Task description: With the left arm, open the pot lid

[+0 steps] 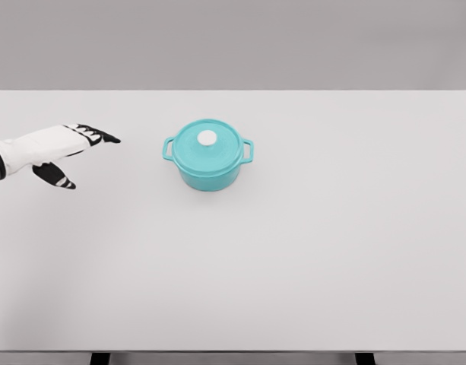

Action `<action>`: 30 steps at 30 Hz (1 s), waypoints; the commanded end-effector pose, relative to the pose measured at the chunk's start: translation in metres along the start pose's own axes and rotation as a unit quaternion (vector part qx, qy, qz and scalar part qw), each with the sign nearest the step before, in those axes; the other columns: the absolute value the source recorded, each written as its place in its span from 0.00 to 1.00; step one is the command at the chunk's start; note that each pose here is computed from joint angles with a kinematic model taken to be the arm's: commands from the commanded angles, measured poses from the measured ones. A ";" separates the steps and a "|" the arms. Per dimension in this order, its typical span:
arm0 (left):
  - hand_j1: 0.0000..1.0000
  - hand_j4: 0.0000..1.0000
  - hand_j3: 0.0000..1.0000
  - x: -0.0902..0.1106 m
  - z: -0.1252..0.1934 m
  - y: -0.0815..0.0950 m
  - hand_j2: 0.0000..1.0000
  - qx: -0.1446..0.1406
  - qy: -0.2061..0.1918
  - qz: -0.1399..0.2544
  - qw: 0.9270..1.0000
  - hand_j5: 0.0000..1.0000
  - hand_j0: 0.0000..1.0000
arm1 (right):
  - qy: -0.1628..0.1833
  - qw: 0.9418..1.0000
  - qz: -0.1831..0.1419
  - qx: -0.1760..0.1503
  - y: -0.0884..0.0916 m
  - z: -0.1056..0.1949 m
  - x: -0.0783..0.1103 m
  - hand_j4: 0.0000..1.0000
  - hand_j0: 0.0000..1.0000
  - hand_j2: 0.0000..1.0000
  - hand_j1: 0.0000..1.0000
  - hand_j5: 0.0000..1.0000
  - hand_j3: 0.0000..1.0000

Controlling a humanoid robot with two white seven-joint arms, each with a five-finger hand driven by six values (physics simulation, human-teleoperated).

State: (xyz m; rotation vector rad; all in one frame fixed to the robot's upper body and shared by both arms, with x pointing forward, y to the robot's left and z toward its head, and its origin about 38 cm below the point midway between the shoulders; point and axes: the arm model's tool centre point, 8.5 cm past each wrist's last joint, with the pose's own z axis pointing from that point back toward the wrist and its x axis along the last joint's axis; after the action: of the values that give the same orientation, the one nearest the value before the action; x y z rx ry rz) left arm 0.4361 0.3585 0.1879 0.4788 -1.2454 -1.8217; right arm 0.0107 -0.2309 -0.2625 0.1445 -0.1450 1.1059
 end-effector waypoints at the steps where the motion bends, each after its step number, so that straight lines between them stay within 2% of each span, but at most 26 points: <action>1: 1.00 1.00 1.00 0.001 -0.001 -0.001 1.00 0.000 -0.003 0.002 1.000 1.00 1.00 | 0.001 1.000 -0.001 0.000 0.000 0.000 -0.001 1.00 1.00 1.00 1.00 1.00 1.00; 6: 1.00 1.00 1.00 0.003 -0.002 0.000 1.00 0.000 -0.012 -0.005 1.000 1.00 1.00 | 0.003 1.000 -0.001 0.006 0.008 0.000 -0.004 1.00 1.00 1.00 1.00 1.00 1.00; 10: 1.00 1.00 1.00 0.015 -0.016 0.006 1.00 0.004 -0.032 -0.011 0.999 1.00 1.00 | 0.003 1.000 -0.001 0.006 0.008 0.000 -0.004 1.00 1.00 1.00 1.00 1.00 1.00; 13: 1.00 1.00 1.00 0.018 -0.019 0.031 1.00 0.019 -0.036 -0.030 0.999 1.00 1.00 | 0.003 1.000 -0.001 0.006 0.008 0.000 -0.004 1.00 1.00 1.00 1.00 1.00 1.00; 14: 1.00 1.00 1.00 0.021 -0.028 0.050 1.00 0.015 -0.042 -0.050 0.998 1.00 1.00 | 0.003 1.000 -0.001 0.006 0.008 0.000 -0.004 1.00 1.00 1.00 1.00 1.00 1.00; 15: 1.00 1.00 1.00 0.016 -0.039 0.072 1.00 0.010 -0.037 -0.059 0.998 1.00 1.00 | 0.003 1.000 -0.001 0.006 0.008 0.000 -0.004 1.00 1.00 1.00 1.00 1.00 1.00; 16: 1.00 1.00 1.00 0.013 -0.052 0.086 1.00 0.014 -0.039 -0.044 0.998 1.00 1.00 | 0.003 1.000 -0.001 0.006 0.008 0.000 -0.004 1.00 1.00 1.00 1.00 1.00 1.00; 17: 1.00 1.00 1.00 0.015 -0.067 0.091 1.00 0.010 -0.057 -0.015 0.998 1.00 1.00 | 0.003 1.000 -0.001 0.006 0.008 0.000 -0.004 1.00 1.00 1.00 1.00 1.00 1.00; 18: 1.00 1.00 1.00 0.029 -0.079 0.096 1.00 -0.013 -0.079 -0.027 0.996 1.00 1.00 | 0.003 1.000 -0.001 0.006 0.008 0.000 -0.004 1.00 1.00 1.00 1.00 1.00 1.00; 19: 1.00 1.00 1.00 0.044 -0.085 0.100 1.00 -0.035 -0.098 -0.065 0.992 1.00 1.00 | 0.003 1.000 -0.001 0.006 0.008 0.000 -0.004 1.00 1.00 1.00 1.00 1.00 1.00; 20: 1.00 1.00 1.00 0.051 -0.083 0.105 1.00 -0.041 -0.118 -0.092 0.988 1.00 1.00 | 0.003 1.000 -0.001 0.006 0.008 0.000 -0.004 1.00 1.00 1.00 1.00 1.00 1.00; 21: 1.00 1.00 1.00 0.048 -0.075 0.107 1.00 -0.042 -0.126 -0.107 0.985 1.00 1.00 | 0.003 1.000 -0.001 0.006 0.008 0.000 -0.004 1.00 1.00 1.00 1.00 1.00 1.00; 23: 1.00 1.00 1.00 0.071 -0.054 0.115 1.00 -0.029 -0.150 -0.146 0.977 1.00 1.00 | 0.003 1.000 -0.001 0.006 0.008 0.000 -0.004 1.00 1.00 1.00 1.00 1.00 1.00; 24: 1.00 1.00 1.00 0.098 -0.044 0.121 1.00 -0.006 -0.177 -0.169 0.969 1.00 1.00 | 0.003 1.000 -0.001 0.006 0.008 0.000 -0.004 1.00 1.00 1.00 1.00 1.00 1.00; 25: 1.00 1.00 1.00 0.109 -0.037 0.131 1.00 0.009 -0.187 -0.182 0.965 1.00 1.00 | 0.003 1.000 -0.001 0.006 0.008 0.000 -0.004 1.00 1.00 1.00 1.00 1.00 1.00; 28: 1.00 1.00 1.00 0.111 -0.030 0.162 1.00 0.046 -0.173 -0.189 0.965 1.00 1.00 | 0.003 1.000 -0.001 0.006 0.008 0.000 -0.004 1.00 1.00 1.00 1.00 1.00 1.00; 30: 1.00 1.00 1.00 0.129 -0.042 0.166 1.00 0.050 -0.206 -0.201 0.956 1.00 1.00 | 0.003 1.000 -0.001 0.006 0.008 0.000 -0.004 1.00 1.00 1.00 1.00 1.00 1.00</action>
State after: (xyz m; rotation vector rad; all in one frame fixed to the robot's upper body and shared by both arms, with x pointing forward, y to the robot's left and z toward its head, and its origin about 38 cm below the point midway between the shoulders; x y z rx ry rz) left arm 0.4695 0.2195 0.3347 0.4694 -1.5713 -2.2764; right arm 0.0015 -0.2311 -0.2625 0.1514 -0.1324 1.1055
